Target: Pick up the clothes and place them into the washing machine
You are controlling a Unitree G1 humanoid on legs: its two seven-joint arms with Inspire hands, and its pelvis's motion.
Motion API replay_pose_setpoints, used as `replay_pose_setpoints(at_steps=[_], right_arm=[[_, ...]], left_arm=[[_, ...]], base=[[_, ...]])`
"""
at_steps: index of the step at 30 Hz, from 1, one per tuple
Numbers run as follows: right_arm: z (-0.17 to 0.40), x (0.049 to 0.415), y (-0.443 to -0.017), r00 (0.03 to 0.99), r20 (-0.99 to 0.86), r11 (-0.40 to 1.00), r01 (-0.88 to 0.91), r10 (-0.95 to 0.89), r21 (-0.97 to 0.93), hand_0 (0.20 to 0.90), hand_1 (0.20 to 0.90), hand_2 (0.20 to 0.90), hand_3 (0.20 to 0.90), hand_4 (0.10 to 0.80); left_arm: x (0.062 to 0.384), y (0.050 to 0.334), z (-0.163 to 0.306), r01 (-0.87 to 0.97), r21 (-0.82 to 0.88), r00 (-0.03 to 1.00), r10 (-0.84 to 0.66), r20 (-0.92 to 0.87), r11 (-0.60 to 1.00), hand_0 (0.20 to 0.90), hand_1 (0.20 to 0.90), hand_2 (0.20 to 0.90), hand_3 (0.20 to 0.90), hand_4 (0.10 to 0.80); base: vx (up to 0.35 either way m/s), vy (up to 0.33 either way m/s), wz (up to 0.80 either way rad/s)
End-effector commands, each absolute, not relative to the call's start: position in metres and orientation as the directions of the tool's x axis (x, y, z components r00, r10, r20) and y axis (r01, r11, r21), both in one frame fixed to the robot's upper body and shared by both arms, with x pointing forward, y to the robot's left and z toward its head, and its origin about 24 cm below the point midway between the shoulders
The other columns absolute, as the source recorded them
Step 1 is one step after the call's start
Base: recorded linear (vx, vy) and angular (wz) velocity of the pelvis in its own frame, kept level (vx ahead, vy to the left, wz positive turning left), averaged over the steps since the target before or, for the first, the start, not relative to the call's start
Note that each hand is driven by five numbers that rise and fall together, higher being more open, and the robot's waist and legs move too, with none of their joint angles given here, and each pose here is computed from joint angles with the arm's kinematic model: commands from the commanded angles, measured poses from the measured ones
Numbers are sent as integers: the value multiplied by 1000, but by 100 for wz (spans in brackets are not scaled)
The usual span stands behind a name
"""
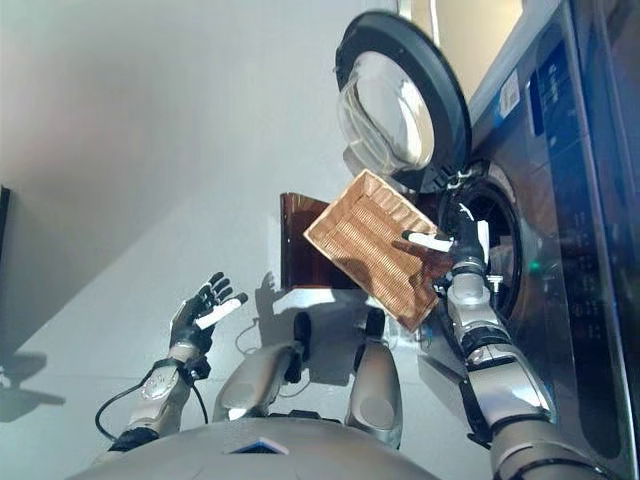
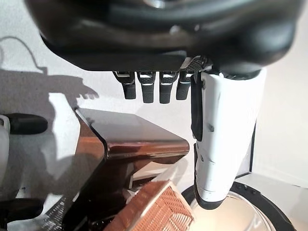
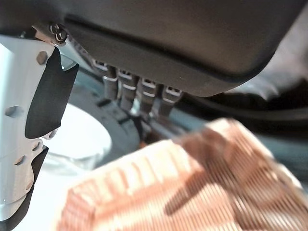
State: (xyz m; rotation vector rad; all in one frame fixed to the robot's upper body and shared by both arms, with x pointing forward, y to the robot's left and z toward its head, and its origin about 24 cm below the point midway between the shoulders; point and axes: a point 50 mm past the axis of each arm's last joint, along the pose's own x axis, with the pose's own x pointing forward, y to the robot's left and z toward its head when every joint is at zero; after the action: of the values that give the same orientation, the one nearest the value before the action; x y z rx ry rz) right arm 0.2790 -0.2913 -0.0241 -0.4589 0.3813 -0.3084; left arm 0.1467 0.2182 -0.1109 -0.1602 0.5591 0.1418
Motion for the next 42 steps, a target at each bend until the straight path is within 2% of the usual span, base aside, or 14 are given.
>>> replay_pose_setpoints(at_steps=[1, 5, 11, 17, 21, 28, 36, 42], right_arm=[[-10, 274, -306, 919, -200, 783, 160, -341, -601, 900, 900, 900, 900, 800], [-25, 258, -301, 914, -241, 802, 134, -328, -582, 900, 900, 900, 900, 800], [-70, 206, -275, 861, -359, 891, 204, -361, -406, 900, 900, 900, 900, 800], [-98, 167, -256, 808, -464, 914, 209, -362, -348, 900, 900, 900, 900, 800], [-104, 157, -249, 795, -486, 914, 205, -363, -349, 900, 900, 900, 900, 800], [-114, 147, -230, 772, -529, 935, 266, -352, -234, 900, 900, 900, 900, 800], [-143, 116, -219, 641, -687, 936, 169, -343, -309, 900, 900, 900, 900, 800], [-152, 103, -207, 590, -737, 942, 164, -330, -291, 900, 900, 900, 900, 800]], left_arm=[[154, 237, -98, -211, -51, 879, 167, -446, 976, 900, 900, 900, 900, 800], [152, 238, -101, -230, -32, 864, 189, -467, 973, 900, 900, 900, 900, 800], [142, 245, -110, -297, 31, 817, 271, -508, 954, 900, 900, 900, 900, 800], [132, 249, -115, -324, 71, 786, 311, -535, 943, 900, 900, 900, 900, 800], [128, 250, -116, -339, 77, 775, 325, -542, 938, 900, 900, 900, 900, 800], [122, 247, -124, -344, 89, 744, 329, -581, 935, 900, 900, 900, 900, 800], [118, 241, -132, -299, 133, 708, 313, -633, 945, 900, 900, 900, 900, 800], [113, 232, -137, -280, 126, 692, 291, -661, 952, 900, 900, 900, 900, 800]], base=[[118, -6, -7], [102, -3, 6], [109, 7, 0], [72, 12, -5], [32, 22, -7], [-12, 7, -1], [-24, -1, 2], [1, -5, -4]])
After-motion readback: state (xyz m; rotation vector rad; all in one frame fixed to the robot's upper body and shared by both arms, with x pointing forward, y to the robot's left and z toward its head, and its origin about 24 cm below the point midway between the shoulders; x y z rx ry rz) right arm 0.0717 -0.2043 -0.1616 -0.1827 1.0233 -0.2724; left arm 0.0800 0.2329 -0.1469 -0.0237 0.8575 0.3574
